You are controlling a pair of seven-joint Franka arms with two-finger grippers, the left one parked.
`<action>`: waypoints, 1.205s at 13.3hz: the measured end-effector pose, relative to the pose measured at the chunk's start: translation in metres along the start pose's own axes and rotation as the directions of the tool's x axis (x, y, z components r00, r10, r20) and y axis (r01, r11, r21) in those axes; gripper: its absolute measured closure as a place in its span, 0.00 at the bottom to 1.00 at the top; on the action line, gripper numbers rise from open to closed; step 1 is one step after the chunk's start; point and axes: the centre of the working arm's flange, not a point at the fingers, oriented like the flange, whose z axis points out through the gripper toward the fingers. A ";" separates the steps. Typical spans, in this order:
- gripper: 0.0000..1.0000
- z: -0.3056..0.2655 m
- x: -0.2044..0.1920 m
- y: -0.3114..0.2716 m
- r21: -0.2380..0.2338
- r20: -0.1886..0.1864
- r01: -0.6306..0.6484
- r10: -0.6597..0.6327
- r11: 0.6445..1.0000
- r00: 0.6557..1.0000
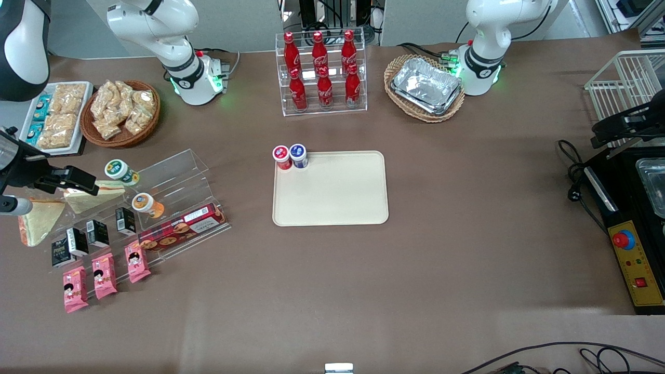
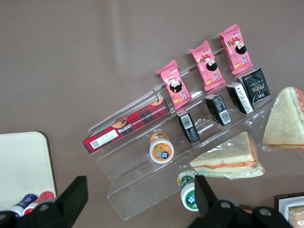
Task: Place sandwich on tray
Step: 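Close the right gripper on the wrapped triangular sandwich in the rack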
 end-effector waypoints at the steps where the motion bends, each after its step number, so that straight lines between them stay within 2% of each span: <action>1: 0.00 0.000 0.000 0.000 0.000 -0.001 0.000 0.000 1.000 1.000; 8: 0.00 0.000 0.000 0.001 0.000 0.000 -0.002 0.002 1.000 1.000; 11: 0.00 -0.007 -0.007 0.006 0.000 0.018 -0.015 0.015 1.000 1.000; 14: 0.00 -0.022 -0.015 0.039 0.002 0.000 -0.147 0.147 0.989 0.989; 16: 0.00 -0.025 -0.017 0.066 0.003 -0.004 -0.266 0.266 0.964 0.964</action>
